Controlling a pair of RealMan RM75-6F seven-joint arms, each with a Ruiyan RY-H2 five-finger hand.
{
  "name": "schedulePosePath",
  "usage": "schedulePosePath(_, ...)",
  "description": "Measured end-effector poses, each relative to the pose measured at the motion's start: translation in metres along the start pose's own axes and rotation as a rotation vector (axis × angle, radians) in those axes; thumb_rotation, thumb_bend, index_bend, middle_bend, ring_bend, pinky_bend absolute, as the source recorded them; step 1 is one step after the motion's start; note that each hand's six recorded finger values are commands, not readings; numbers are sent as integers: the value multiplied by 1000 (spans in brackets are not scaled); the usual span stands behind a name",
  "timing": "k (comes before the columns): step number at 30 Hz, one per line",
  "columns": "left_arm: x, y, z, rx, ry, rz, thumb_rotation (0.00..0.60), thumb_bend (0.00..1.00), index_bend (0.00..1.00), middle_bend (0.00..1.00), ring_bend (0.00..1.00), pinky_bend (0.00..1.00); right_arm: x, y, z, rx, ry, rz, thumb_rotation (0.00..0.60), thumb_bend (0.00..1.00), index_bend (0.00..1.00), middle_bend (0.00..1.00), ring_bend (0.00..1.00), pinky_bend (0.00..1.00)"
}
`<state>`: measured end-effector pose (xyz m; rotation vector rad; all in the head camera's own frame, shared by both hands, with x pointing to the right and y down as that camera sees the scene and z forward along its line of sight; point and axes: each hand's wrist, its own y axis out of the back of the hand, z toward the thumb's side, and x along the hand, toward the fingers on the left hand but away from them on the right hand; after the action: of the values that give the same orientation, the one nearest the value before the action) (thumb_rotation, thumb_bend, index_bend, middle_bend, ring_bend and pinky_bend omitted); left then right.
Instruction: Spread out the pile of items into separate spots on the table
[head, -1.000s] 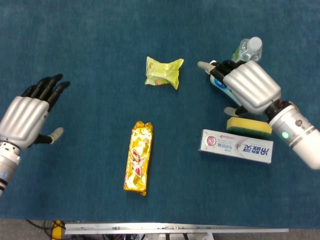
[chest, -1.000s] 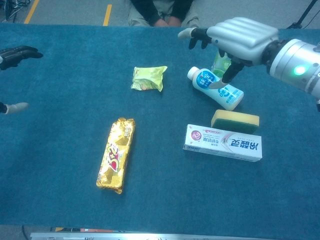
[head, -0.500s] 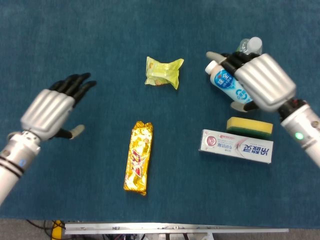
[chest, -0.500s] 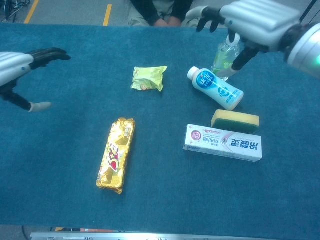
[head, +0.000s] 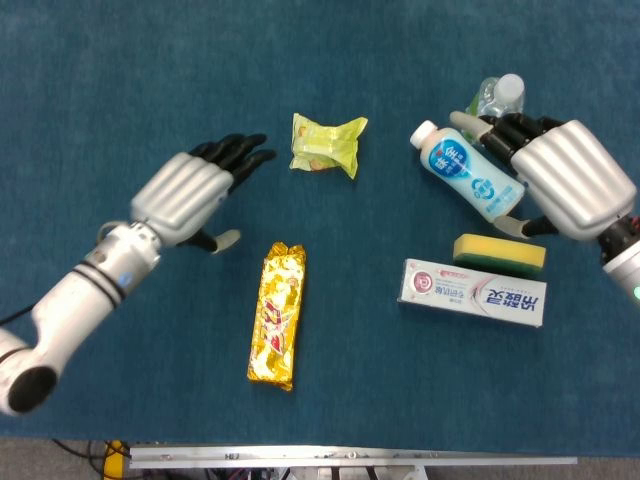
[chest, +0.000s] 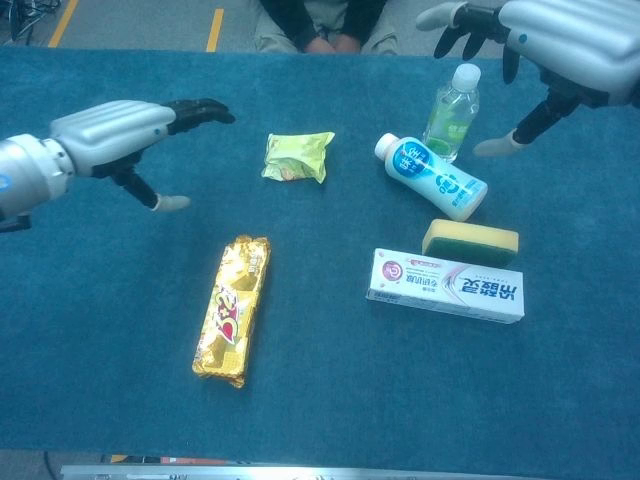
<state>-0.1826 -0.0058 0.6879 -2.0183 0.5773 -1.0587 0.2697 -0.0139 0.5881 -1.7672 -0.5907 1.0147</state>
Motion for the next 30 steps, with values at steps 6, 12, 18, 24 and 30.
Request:
schedulePosePath(6, 31, -5, 2, -6, -2, -19, 600, 262, 0, 0, 0, 148, 0, -3, -2, -7, 5, 2, 600, 68, 15, 260, 265, 457)
schedulePosePath(12, 59, -11, 8, -17, -1, -43, 600, 262, 0, 0, 0, 144, -4, -5, -6, -15, 2, 1, 600, 68, 15, 260, 265, 457)
schedulePosePath(18, 85, -15, 16, -31, 1, -61, 600, 263, 0, 0, 0, 144, -8, -3, -11, -28, -6, -7, 600, 68, 15, 260, 265, 457)
schedulePosePath(24, 109, -19, 21, -26, 9, -70, 600, 262, 0, 0, 0, 144, -10, -2, -14, -47, -12, -13, 600, 68, 15, 260, 265, 457)
schedulePosePath(30, 127, -22, 18, 0, 34, -74, 600, 262, 0, 0, 0, 144, -12, -3, -16, -60, -17, -9, 600, 68, 15, 260, 265, 457)
